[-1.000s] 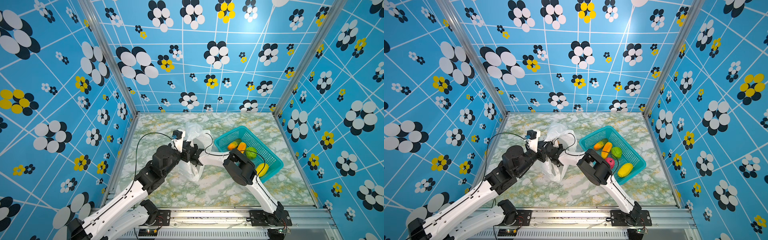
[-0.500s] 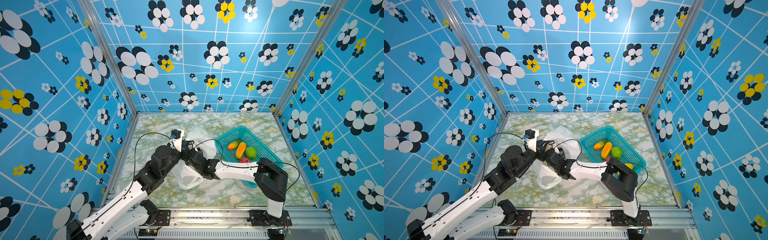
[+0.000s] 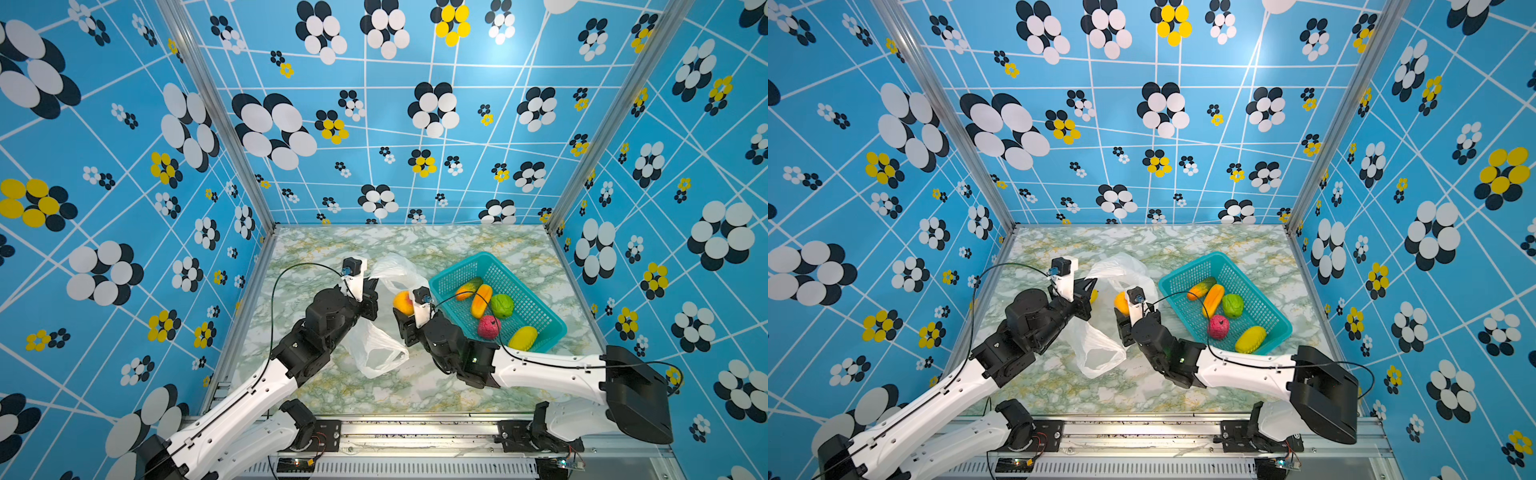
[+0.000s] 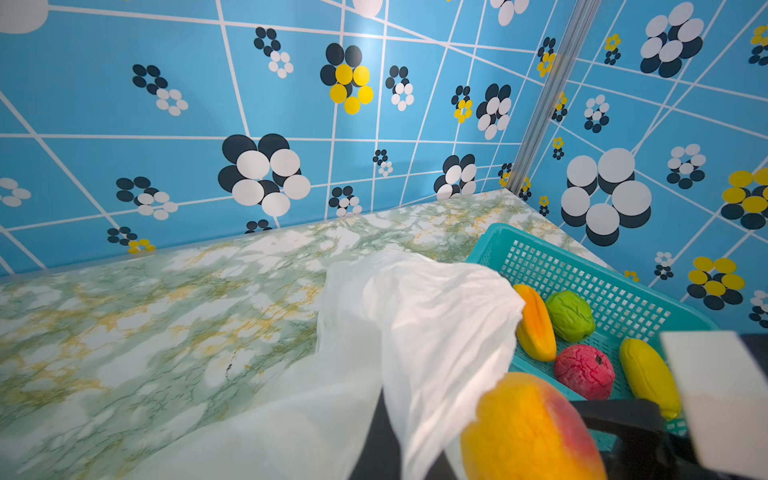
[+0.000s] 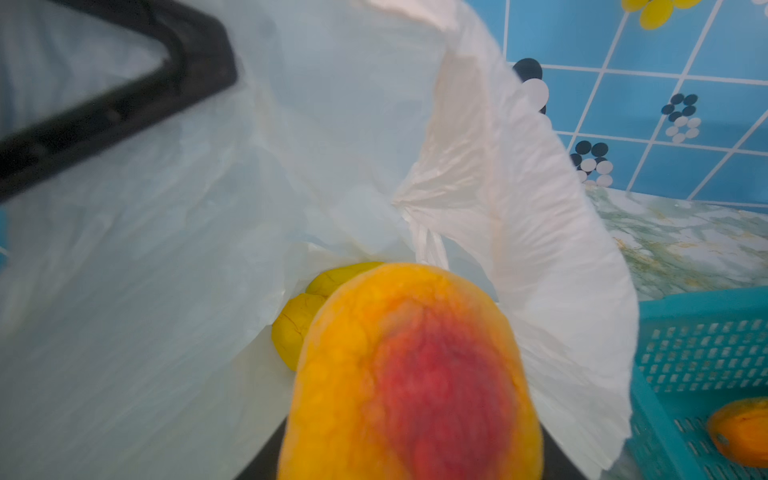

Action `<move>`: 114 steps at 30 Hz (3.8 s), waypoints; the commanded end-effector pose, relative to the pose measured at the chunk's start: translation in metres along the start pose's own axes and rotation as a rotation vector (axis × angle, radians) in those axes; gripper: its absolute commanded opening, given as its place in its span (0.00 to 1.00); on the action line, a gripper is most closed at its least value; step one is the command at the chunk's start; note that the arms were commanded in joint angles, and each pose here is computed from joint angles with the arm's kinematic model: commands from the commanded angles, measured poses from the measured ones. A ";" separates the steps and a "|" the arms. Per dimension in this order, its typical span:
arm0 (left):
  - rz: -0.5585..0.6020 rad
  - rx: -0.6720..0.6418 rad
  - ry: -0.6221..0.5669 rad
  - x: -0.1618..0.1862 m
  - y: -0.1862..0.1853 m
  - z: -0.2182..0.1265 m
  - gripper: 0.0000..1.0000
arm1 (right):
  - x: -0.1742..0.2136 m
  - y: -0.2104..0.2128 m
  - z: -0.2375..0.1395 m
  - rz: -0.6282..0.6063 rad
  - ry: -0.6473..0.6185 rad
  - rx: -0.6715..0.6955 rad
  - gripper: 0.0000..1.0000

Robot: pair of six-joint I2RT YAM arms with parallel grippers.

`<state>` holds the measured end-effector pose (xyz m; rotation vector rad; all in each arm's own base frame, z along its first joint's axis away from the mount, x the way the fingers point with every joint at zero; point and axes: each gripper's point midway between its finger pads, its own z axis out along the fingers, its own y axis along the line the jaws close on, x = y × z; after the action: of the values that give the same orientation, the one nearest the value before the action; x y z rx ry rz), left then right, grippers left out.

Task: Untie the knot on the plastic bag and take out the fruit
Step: 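Grasp the peach with the right gripper and lift it out of the bag, then carry the peach over the teal basket with the right gripper and release it, then move the right gripper back to the bag opening held by the left gripper, then lower the right gripper into the bag toward the two yellow fruits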

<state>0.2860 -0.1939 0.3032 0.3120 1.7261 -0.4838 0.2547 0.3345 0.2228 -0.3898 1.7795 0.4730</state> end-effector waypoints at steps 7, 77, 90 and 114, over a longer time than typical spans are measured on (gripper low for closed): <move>-0.030 -0.027 0.006 -0.004 0.006 0.004 0.00 | -0.036 -0.039 -0.064 0.026 -0.124 0.003 0.29; -0.047 -0.009 -0.012 -0.012 0.006 -0.006 0.00 | -0.003 -0.064 -0.070 0.123 0.072 -0.088 0.51; -0.063 0.030 -0.023 -0.015 0.000 -0.011 0.00 | 0.071 0.030 0.043 0.152 0.264 -0.120 0.37; -0.031 0.223 -0.094 -0.020 -0.030 -0.031 0.00 | 0.118 0.047 0.194 0.249 0.339 0.256 0.99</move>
<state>0.2561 -0.1986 0.3250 0.3726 1.6406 -0.6698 0.3456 0.4856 0.0826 -0.1919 2.1927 0.4452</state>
